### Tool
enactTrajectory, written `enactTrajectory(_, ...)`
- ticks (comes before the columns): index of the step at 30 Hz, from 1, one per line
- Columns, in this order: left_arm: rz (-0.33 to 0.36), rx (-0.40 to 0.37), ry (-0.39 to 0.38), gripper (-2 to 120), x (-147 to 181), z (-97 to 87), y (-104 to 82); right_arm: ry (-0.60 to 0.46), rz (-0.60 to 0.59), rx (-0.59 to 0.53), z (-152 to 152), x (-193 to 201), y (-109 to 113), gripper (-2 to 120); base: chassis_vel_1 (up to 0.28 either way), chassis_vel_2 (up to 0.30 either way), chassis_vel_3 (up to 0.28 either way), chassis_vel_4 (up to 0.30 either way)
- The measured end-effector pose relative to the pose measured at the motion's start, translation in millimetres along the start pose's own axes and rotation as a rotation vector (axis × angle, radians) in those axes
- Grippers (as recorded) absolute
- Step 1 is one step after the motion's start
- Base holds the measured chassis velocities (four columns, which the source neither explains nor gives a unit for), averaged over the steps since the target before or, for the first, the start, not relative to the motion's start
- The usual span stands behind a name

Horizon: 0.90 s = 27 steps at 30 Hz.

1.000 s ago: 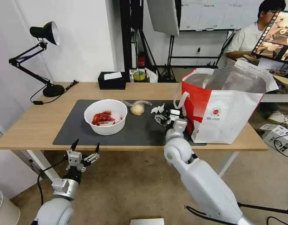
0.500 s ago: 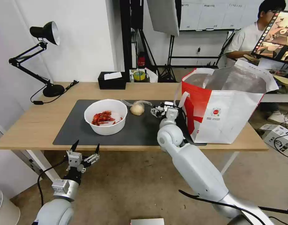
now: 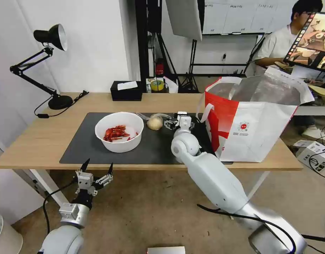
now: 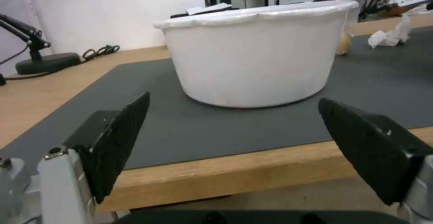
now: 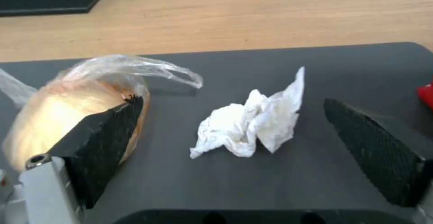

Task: Pick up the trash from the table and place it into the takeout bag.

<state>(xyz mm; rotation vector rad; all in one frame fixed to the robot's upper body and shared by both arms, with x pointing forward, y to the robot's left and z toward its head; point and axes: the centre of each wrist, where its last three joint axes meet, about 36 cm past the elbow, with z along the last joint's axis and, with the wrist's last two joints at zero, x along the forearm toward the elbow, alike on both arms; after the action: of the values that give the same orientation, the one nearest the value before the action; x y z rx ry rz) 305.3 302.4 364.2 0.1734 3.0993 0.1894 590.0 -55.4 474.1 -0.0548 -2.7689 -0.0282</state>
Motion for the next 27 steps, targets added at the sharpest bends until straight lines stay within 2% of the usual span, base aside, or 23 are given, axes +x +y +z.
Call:
enactTrajectory(11, -0.003, 0.005, -0.007, 100, -1, -0.2, -0.6, 0.050, 0.060, 0.026, -4, -31, 10, 100, 0.000, 0.000, 0.000, 0.000)
enactTrajectory(27, -0.004, 0.006, -0.019, 100, -5, -2.6, -0.1, 0.077, 0.079, 0.030, -15, -58, 1, 100, 0.000, 0.000, 0.000, 0.000)
